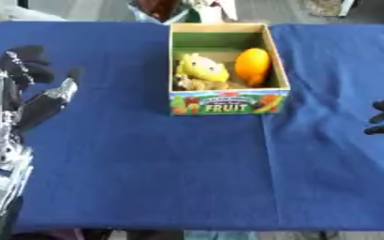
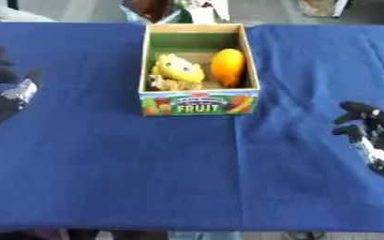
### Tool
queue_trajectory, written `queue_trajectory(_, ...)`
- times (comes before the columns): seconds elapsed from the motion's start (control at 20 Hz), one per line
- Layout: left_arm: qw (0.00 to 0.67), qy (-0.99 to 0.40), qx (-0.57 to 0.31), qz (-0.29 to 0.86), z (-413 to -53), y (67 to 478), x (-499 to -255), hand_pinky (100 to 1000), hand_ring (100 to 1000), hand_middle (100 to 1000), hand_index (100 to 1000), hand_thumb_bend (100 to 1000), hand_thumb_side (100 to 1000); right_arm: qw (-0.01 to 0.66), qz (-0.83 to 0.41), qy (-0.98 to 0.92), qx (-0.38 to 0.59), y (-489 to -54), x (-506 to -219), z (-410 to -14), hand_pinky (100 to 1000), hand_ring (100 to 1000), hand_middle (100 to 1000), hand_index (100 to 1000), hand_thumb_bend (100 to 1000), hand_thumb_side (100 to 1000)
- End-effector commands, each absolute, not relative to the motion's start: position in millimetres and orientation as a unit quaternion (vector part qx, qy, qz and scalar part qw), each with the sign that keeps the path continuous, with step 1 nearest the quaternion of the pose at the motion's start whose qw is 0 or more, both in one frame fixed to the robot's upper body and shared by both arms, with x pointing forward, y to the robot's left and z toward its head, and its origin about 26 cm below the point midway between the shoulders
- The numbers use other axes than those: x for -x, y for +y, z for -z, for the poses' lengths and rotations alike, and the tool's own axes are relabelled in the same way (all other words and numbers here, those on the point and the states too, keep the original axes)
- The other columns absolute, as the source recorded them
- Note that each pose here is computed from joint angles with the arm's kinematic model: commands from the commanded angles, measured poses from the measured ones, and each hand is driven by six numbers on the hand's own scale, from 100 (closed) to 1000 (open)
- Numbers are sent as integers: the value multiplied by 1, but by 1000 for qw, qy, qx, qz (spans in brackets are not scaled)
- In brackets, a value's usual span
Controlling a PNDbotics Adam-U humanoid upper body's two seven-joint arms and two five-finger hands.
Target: Pick up objects on the table and place them in the box.
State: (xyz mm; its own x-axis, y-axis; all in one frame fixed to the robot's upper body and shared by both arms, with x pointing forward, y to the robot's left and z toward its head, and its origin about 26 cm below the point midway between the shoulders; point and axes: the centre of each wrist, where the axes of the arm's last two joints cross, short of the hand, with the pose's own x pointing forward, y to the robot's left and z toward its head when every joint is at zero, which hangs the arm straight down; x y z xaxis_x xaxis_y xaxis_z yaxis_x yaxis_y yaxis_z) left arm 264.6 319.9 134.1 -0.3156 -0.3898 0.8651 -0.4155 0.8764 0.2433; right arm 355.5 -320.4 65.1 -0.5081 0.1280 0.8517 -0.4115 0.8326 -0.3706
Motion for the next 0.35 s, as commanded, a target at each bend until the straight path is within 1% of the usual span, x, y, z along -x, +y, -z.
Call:
queue_trajectory(0.05, 528, -813, -246, -6, -136, 318, -266, 566, 507, 526, 691, 548, 111, 478, -283, -828, -82, -323, -356, -75, 690, 1000, 634, 884, 100, 408)
queue_trajectory(0.35, 543, -805, -239, -10, -127, 317, -267, 563, 501, 520, 688, 549, 124, 477, -282, -828, -82, -322, -357, -76, 689, 1000, 633, 883, 100, 407)
